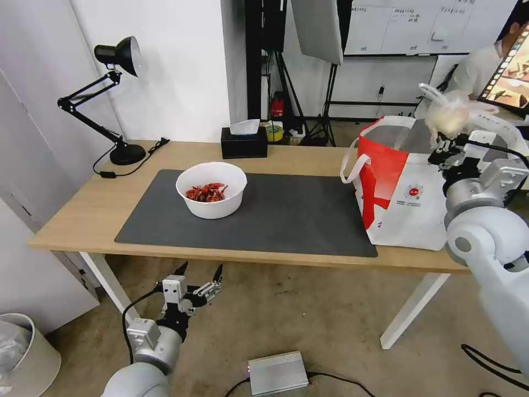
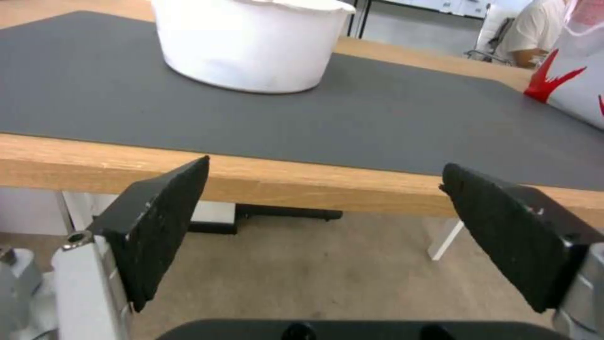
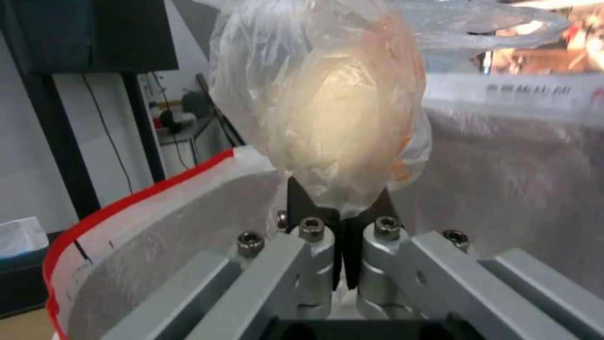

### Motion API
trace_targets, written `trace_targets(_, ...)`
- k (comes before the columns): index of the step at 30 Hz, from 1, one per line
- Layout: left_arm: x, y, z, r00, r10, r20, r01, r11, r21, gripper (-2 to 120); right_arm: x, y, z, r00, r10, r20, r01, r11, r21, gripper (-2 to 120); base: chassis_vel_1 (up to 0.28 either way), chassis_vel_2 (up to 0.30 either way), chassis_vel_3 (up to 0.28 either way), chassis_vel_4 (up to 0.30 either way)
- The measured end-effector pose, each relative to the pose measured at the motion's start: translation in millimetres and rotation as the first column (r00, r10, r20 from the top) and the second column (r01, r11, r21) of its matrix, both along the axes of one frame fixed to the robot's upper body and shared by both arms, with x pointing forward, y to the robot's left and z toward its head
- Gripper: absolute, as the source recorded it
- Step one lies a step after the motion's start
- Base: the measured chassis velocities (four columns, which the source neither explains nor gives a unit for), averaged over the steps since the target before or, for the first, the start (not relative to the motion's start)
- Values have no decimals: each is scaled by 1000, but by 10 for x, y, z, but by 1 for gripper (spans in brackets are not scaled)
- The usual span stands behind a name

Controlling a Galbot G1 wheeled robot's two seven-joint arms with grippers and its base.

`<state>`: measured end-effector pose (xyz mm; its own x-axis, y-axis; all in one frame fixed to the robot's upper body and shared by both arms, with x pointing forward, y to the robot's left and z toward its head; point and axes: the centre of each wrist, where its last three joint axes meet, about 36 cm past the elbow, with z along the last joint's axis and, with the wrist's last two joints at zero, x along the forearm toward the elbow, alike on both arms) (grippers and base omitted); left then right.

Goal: Pick up the trash from the table and place it into the takeout bag.

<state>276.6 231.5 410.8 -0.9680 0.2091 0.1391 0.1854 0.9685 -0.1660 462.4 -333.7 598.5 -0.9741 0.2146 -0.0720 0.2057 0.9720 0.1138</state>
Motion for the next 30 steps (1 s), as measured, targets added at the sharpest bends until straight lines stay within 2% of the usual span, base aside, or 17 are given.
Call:
trace_targets(4,13,14,9,1000,-1,2,1,1000,3,100,37,5,0,1000,-4,-10,4,1000,23,0,0,0,0,0)
trace_targets(6,22,20,9,1000,-1,2,1,1000,4,100,51,19,-7,1000,-3,-16,3,999,33,9,0,0,0,0)
trace_targets(10,26,24,-3,1000,-1,-1,1,1000,6,100,57,30,-6,1000,1,-19,0,999,44,17,0,0,0,0)
trace_targets(12,32,26,-17,1000,-1,-4,1,1000,8,100,61,37,1,1000,1,-22,0,998,56,28,0,0,0,0)
trace_targets(14,34,27,-21,1000,-1,-5,1,1000,8,100,61,38,1,1000,1,-22,0,998,57,32,0,0,0,0)
trace_targets(17,50,26,-27,1000,-2,-6,2,1000,6,100,58,43,2,1000,-1,-24,2,998,59,46,0,0,0,0)
trace_targets(18,50,26,-27,1000,-2,-6,2,1000,6,100,58,43,2,1000,-1,-24,2,998,59,46,0,0,0,0)
trace_targets(21,68,31,-28,1000,-2,-9,2,1000,2,100,54,55,9,1000,-3,-29,5,998,63,63,0,0,0,0)
trace_targets(22,68,31,-28,1000,-2,-9,2,1000,2,100,54,55,9,1000,-3,-29,5,998,63,63,0,0,0,0)
trace_targets(25,72,37,-34,1000,-1,-11,1,1000,3,100,57,79,21,999,-2,-36,5,998,68,78,0,0,0,0)
trace_targets(26,72,37,-34,1000,-1,-11,1,1000,3,100,57,79,21,999,-2,-36,5,998,68,78,0,0,0,0)
trace_targets(30,76,43,-31,1000,0,-10,0,1000,3,100,68,107,26,999,2,-37,1,998,66,96,0,0,0,0)
